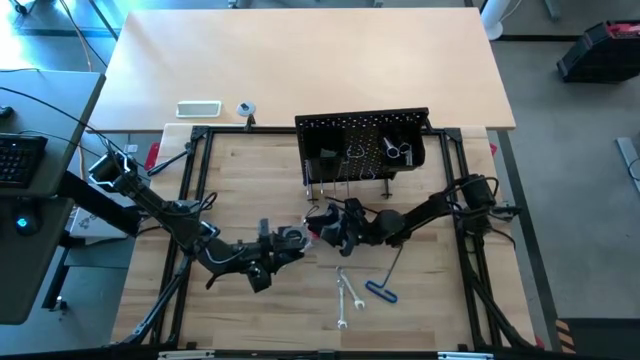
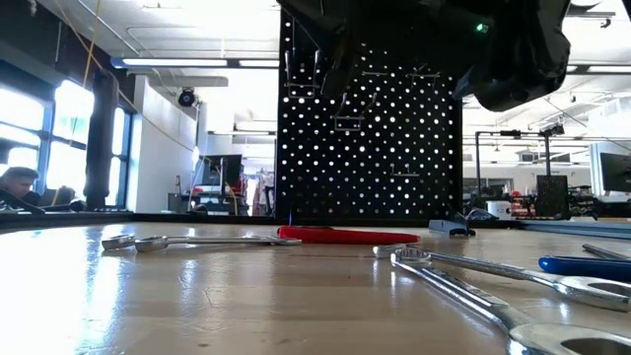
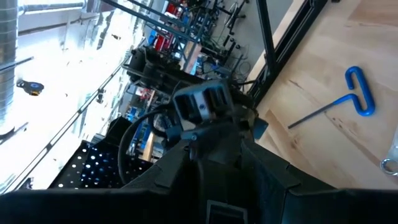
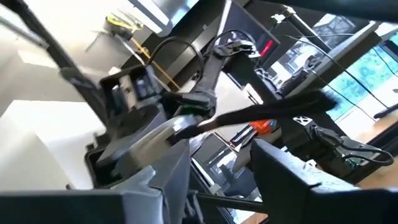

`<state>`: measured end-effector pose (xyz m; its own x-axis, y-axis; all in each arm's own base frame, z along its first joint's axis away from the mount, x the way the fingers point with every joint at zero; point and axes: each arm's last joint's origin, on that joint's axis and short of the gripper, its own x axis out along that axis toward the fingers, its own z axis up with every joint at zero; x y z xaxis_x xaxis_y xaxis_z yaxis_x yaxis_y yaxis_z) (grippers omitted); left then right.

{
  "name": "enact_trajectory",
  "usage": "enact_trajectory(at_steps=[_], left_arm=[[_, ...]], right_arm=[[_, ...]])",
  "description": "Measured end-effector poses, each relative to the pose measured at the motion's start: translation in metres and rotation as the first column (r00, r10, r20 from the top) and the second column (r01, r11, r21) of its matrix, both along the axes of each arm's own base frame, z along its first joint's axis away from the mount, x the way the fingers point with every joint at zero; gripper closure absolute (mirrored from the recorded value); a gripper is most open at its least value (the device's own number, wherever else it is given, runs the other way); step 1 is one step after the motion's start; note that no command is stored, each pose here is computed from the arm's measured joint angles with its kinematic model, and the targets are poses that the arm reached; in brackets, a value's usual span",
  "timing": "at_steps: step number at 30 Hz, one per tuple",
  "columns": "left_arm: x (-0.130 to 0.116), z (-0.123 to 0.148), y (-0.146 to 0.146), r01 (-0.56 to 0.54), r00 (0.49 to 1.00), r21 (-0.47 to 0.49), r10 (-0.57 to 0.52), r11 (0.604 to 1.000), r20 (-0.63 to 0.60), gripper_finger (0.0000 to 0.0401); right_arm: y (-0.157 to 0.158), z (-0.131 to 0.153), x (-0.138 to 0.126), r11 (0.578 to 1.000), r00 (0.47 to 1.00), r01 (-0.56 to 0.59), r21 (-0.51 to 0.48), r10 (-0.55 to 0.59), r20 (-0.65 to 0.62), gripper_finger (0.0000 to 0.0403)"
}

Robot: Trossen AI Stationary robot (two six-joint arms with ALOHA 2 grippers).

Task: Hang tools onto peg board
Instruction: Hang the measuring tape on the peg board

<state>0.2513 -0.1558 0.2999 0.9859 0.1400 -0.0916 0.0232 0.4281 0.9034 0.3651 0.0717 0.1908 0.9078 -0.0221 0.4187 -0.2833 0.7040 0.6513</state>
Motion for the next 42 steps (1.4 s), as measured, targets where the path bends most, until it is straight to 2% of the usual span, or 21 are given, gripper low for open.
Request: enact_trajectory(at_steps=[5,13,19,32,37,42], left_arm=[[0.002,-0.002,0.001,0.01,1.0,0.003,-0.01,1.0,-0.009,0.029],[0.006,-0.01,-0.002,-0.021,0.999,0.056,0.023,0.998,-0.034,0.029],[0.008,-0.017,-0.003,0.021,0.997,0.058,-0.017,0.998,-0.07,0.029],[0.013,-0.023,-0.004,-0.006,0.997,0.092,0.013,0.996,-0.081,0.029],[0.013,-0.023,-0.004,-0.033,0.996,0.107,0.042,0.994,-0.076,0.029],[0.013,-0.023,-0.004,-0.036,0.996,0.101,0.044,0.994,-0.077,0.0291]], right_arm=[[-0.001,0.006,0.004,1.0,1.0,-0.016,-0.008,0.016,0.025,0.0212],[-0.004,0.012,0.01,1.0,0.999,-0.014,-0.023,0.015,0.034,0.0213],[-0.005,0.013,0.012,1.0,0.999,-0.019,-0.019,0.02,0.035,0.0249],[-0.005,0.014,0.02,0.997,0.999,-0.043,-0.069,0.042,-0.02,0.0322],[-0.005,0.014,0.021,0.994,0.999,-0.04,-0.098,0.038,-0.025,0.0345],[-0.004,0.011,0.022,0.985,0.998,-0.033,-0.17,0.024,-0.052,0.0377]])
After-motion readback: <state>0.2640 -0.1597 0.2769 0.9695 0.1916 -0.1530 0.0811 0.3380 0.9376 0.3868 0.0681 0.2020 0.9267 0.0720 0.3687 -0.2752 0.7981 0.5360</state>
